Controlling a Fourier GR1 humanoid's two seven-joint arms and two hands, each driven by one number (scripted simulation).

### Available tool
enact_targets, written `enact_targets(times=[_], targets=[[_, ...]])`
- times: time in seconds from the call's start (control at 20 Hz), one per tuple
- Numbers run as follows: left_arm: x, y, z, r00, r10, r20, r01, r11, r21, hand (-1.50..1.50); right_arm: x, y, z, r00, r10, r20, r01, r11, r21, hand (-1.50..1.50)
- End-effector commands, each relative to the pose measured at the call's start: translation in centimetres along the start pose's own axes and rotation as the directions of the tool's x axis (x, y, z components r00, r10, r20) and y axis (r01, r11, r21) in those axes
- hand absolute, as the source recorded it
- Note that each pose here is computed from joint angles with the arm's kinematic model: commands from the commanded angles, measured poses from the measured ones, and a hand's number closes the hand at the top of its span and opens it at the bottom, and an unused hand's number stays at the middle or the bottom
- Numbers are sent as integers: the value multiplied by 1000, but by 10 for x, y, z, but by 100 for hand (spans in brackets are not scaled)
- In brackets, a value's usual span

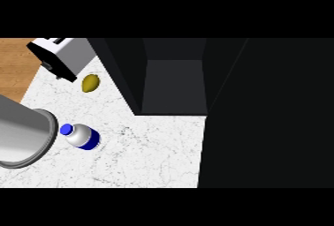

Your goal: Pick up the bottled water, place it into the cabinet and close the cabinet

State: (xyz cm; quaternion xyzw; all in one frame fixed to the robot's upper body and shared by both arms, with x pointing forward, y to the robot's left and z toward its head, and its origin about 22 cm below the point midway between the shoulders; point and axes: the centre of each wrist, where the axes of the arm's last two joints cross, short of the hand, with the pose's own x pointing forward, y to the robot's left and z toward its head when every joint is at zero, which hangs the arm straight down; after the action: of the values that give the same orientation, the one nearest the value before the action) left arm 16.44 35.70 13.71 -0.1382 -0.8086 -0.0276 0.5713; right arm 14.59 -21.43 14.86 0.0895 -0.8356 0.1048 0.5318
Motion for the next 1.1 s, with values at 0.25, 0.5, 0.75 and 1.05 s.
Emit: enact_targets(times=[0.25, 0.5, 0.75, 1.05], targets=[[14, 4, 12, 997, 11, -76, -10, 1000, 12, -150, 23, 20, 2, 999, -35, 5, 35, 999, 8, -150], [12, 8, 19, 993, -39, -109, 42, 999, 21, -150, 29, 12, 5, 1000, -21, 0, 21, 1000, -6, -150], [-2, 7, 13, 984, -108, -143, 110, 994, 8, -150, 49, 42, 14, 999, -34, 19, 34, 999, 1, -150], [-42, 25, 7, 976, -86, -201, 92, 995, 22, -150, 35, 48, -7, 1000, -28, 15, 27, 1000, 8, -150]])
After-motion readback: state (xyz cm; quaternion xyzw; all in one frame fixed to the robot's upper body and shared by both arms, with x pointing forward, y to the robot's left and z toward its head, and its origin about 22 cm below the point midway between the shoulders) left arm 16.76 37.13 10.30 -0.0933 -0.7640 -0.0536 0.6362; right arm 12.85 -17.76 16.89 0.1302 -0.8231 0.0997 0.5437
